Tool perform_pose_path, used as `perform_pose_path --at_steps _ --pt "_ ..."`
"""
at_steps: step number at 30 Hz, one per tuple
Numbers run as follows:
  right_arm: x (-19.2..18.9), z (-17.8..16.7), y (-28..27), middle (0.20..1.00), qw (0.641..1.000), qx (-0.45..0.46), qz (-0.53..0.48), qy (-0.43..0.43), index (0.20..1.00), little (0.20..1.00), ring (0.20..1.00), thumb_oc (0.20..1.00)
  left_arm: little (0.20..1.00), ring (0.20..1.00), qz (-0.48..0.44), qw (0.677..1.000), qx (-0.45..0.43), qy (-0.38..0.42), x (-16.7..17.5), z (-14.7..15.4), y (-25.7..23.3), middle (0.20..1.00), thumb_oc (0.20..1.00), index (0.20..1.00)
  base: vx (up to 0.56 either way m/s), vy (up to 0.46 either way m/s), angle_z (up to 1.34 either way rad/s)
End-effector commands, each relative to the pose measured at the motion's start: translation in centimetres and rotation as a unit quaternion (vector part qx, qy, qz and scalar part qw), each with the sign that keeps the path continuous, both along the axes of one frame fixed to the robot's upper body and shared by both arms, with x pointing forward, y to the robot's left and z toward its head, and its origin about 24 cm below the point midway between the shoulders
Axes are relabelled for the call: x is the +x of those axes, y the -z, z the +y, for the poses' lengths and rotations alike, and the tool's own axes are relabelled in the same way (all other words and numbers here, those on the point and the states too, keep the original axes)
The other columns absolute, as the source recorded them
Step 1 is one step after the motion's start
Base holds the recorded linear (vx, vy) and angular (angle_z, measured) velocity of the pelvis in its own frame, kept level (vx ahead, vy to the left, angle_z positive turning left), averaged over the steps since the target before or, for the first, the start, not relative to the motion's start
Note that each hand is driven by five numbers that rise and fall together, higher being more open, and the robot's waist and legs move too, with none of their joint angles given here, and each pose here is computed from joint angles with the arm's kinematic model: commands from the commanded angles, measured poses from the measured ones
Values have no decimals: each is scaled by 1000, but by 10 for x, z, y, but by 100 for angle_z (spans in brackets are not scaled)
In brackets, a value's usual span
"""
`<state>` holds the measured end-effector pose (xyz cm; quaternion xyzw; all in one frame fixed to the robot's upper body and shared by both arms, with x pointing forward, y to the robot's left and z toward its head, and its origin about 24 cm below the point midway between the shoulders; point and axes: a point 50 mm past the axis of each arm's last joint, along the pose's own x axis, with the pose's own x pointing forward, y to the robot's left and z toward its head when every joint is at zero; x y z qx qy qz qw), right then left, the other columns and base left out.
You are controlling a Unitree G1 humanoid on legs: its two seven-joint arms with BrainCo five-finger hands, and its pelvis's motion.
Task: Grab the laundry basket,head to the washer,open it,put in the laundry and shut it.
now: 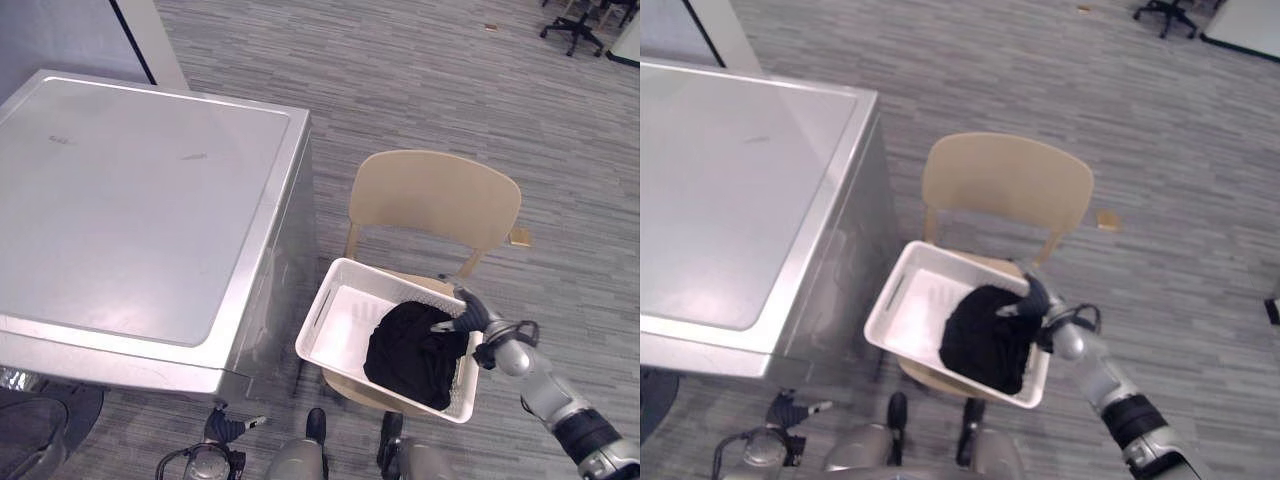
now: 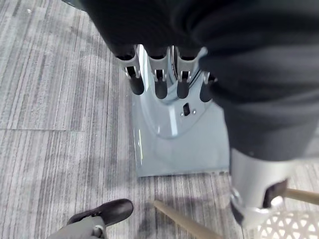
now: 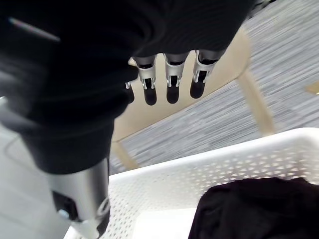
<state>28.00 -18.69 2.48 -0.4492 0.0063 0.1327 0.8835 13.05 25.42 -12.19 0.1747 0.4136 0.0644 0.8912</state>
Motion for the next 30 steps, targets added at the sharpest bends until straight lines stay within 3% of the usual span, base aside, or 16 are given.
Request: perform_pose_path --at_steps 1,11,16,19,20,21,23,25,26,30 --pt "2 0 -1 1000 998 -55 1 -36 1000 1000 1000 1000 1000 1000 -41 999 10 24 23 -4 -9 1000 1000 1000 -72 -166 23" --pt "26 -16 11 1000 969 -243 -15 -30 1000 1000 1000 1000 1000 1000 -56 998 -2 27 30 -13 -9 1000 1000 1000 -98 -47 41" --pt "49 -50 15 1000 924 -380 2 41 1000 1000 1000 1000 1000 1000 -101 995 -6 13 50 -18 -19 1000 1000 1000 -139 30 19" --pt "54 -68 17 1000 908 -406 52 90 1000 1000 1000 1000 1000 1000 -120 993 -14 9 65 -22 -25 1000 1000 1000 -62 -3 4" --pt "53 -71 18 918 910 -397 67 102 918 918 918 918 1000 1000 -122 992 -15 13 69 -23 -26 1000 1000 1000 56 -56 13" --pt "49 -69 25 203 922 -359 85 114 203 203 203 203 1000 1000 -123 992 -19 26 72 -27 -27 1000 1000 1000 41 -24 20" --pt "48 -60 29 200 943 -298 87 120 200 200 200 200 1000 1000 -122 992 -24 32 73 -30 -27 1000 1000 1000 31 4 19" --pt "48 -38 23 200 980 -136 68 131 200 200 200 200 1000 1000 -120 992 -28 34 73 -30 -28 1000 1000 1000 -28 70 16" --pt "48 -38 23 200 980 -136 69 131 200 200 200 200 1000 1000 -120 992 -28 34 73 -30 -28 1000 1000 1000 38 29 21" --pt "36 -14 6 200 987 94 34 127 200 200 200 200 1000 1000 -110 993 -34 24 65 -25 -26 1000 1000 1000 80 51 2"
